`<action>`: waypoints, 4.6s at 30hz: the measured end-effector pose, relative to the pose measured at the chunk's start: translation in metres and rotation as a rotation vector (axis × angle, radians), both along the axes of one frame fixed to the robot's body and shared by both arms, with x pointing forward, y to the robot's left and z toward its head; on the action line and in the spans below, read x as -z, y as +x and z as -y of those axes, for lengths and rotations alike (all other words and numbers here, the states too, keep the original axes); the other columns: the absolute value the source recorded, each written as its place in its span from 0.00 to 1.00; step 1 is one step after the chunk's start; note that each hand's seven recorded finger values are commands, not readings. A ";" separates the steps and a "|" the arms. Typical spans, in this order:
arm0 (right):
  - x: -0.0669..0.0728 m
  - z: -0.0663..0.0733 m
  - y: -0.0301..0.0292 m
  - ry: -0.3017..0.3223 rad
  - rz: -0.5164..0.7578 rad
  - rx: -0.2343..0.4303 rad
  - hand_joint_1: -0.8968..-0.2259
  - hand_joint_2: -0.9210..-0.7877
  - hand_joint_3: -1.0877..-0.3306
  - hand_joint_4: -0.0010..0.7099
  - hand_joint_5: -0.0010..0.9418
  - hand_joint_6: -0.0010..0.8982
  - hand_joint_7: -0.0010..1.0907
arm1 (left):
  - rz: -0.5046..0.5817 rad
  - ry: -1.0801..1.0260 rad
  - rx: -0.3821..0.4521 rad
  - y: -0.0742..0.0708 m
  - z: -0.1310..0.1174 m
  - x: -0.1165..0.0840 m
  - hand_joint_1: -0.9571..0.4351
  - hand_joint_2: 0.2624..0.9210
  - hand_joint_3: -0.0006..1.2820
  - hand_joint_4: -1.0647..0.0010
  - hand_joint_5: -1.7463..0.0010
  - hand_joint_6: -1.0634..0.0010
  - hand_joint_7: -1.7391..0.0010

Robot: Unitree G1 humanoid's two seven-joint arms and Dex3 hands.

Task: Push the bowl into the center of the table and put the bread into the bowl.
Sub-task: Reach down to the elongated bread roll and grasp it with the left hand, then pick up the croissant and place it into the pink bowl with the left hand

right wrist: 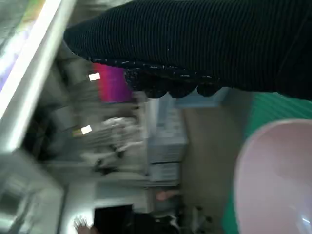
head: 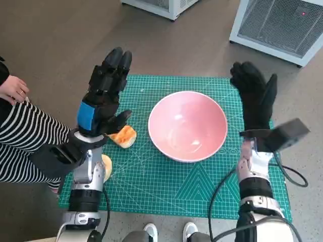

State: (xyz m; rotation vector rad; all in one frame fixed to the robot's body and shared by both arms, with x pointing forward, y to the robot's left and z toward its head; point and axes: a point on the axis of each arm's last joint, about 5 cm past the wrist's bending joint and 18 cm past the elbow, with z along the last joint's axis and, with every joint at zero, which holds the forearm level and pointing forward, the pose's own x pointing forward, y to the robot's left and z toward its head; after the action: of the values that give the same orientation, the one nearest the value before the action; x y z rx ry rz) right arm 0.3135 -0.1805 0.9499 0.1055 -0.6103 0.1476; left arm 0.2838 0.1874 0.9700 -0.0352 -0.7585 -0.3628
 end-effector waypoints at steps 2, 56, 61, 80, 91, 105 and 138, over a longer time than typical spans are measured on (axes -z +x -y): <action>-0.005 0.001 -0.0042 -0.036 0.060 -0.012 0.31 0.00 0.53 0.14 0.02 0.10 0.32 | 0.001 0.022 -0.010 0.000 -0.003 -0.001 0.24 1.00 0.23 0.92 0.99 1.00 0.78; -0.028 0.009 -0.0422 -0.144 0.199 -0.100 0.35 0.00 0.55 0.23 0.02 0.11 0.37 | -0.281 1.394 -0.089 0.031 -0.059 -0.054 0.69 0.70 0.00 0.86 1.00 0.69 0.99; -0.027 0.009 -0.0429 -0.141 0.193 -0.099 0.35 0.00 0.55 0.23 0.01 0.11 0.37 | -0.316 1.454 -0.102 0.037 -0.056 -0.046 0.67 0.70 0.00 0.86 1.00 0.69 0.99; -0.027 0.011 -0.0457 -0.143 0.196 -0.095 0.35 0.00 0.55 0.23 0.01 0.11 0.37 | -0.500 1.595 -0.121 0.055 -0.038 -0.013 0.73 0.81 0.02 0.61 0.98 0.52 0.98; -0.026 0.014 -0.0474 -0.148 0.192 -0.086 0.34 0.00 0.55 0.23 0.01 0.11 0.37 | -0.517 1.588 -0.161 0.057 -0.035 -0.009 0.59 0.98 0.11 0.28 0.81 0.43 0.45; -0.024 0.014 -0.0480 -0.148 0.189 -0.085 0.34 0.00 0.55 0.21 0.00 0.11 0.37 | -0.479 1.546 -0.125 0.055 -0.045 -0.015 0.69 1.00 0.07 0.33 0.36 0.47 0.28; -0.022 0.016 -0.0479 -0.120 0.188 -0.091 0.34 0.00 0.55 0.21 0.00 0.11 0.37 | 0.027 1.086 -0.156 0.045 -0.031 -0.131 0.69 1.00 0.07 0.41 0.31 0.39 0.33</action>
State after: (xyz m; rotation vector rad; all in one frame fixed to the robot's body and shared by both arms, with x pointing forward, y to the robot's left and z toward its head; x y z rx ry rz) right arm 0.2656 -0.1962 0.9721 0.0032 -0.7825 0.2841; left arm 0.3291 0.2182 1.1008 1.0442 -0.5069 -0.5862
